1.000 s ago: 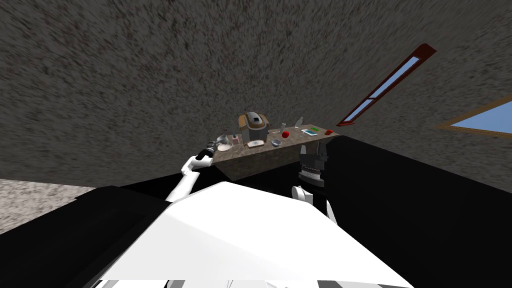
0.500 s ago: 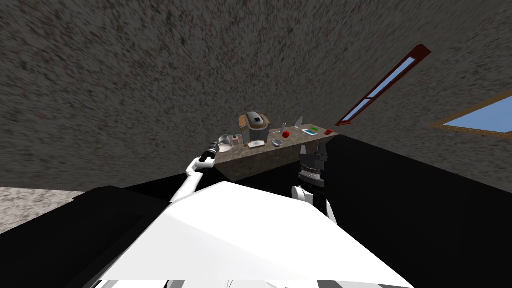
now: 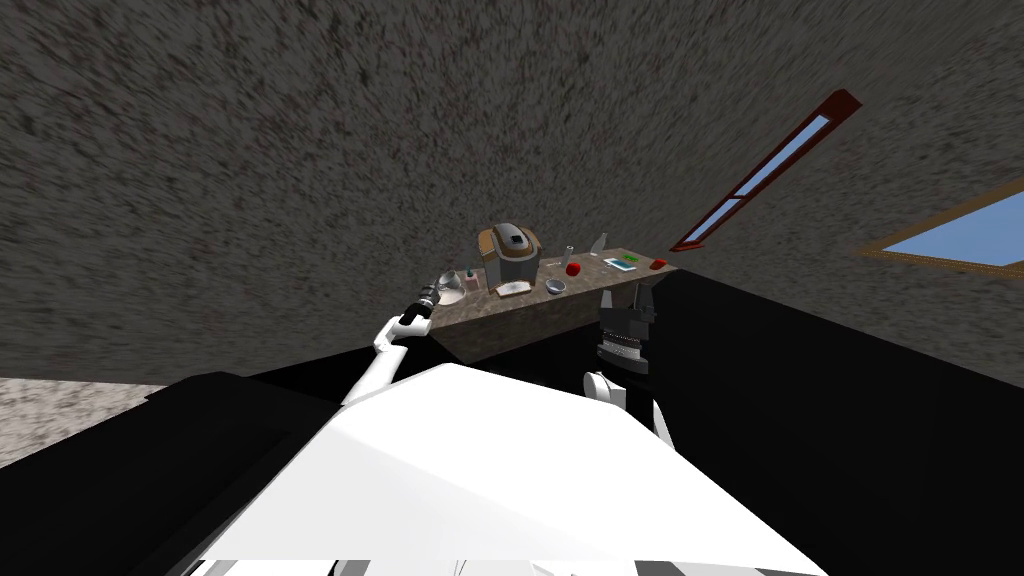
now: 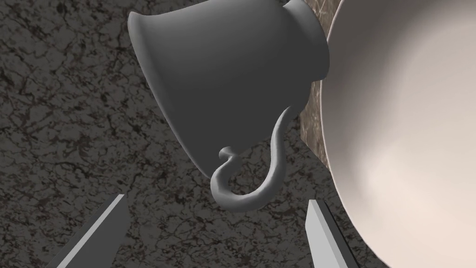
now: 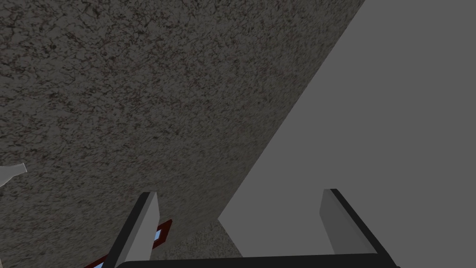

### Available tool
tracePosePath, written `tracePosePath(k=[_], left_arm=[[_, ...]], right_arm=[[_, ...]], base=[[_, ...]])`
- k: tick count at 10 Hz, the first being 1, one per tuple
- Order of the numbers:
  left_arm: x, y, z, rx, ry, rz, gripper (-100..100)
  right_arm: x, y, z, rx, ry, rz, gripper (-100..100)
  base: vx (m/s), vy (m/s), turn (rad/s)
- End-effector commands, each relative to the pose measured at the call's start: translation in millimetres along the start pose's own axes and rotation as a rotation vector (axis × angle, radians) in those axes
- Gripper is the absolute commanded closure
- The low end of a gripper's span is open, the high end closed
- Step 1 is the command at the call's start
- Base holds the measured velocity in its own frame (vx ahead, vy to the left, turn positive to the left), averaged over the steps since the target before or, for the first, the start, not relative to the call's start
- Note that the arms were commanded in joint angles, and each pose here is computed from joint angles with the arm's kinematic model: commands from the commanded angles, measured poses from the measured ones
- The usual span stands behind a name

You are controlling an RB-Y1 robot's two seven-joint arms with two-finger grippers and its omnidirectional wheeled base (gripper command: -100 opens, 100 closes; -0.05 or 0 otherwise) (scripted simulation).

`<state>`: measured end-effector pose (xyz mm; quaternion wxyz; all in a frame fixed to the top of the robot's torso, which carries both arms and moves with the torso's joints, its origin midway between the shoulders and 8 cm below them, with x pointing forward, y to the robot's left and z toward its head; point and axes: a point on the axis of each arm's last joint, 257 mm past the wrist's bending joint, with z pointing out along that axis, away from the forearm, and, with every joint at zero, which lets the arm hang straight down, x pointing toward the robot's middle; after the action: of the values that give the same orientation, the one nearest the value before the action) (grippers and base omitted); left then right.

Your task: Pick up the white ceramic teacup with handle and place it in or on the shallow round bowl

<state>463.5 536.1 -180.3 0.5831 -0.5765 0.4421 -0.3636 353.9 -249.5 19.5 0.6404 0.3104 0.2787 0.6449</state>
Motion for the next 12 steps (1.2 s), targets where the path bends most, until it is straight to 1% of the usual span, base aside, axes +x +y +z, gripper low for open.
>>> tracePosePath(k=[1, 2, 3, 4, 12], left_arm=[[0.0, 0.0, 0.0, 0.000, 0.000, 0.000, -100], [0.0, 0.0, 0.0, 0.000, 0.000, 0.000, -100], [-0.2, 0.9, -0.2, -0.002, 0.000, 0.000, 0], [-3.4, -5.3, -0.9, -0.009, -0.003, -0.001, -100], [-12.0, -30.2, -5.5, -0.039, -0.007, -0.001, -100]], right_arm=[[0.0, 0.0, 0.0, 0.000, 0.000, 0.000, 0], [0.0, 0.0, 0.0, 0.000, 0.000, 0.000, 0], [0.0, 0.0, 0.0, 0.000, 0.000, 0.000, 0], [0.0, 0.0, 0.0, 0.000, 0.000, 0.000, 0], [0.0, 0.0, 0.0, 0.000, 0.000, 0.000, 0]], base=[[0.000, 0.000, 0.000], [0.000, 0.000, 0.000], [0.000, 0.000, 0.000], [0.012, -0.001, -0.026], [0.018, 0.001, -0.016]])
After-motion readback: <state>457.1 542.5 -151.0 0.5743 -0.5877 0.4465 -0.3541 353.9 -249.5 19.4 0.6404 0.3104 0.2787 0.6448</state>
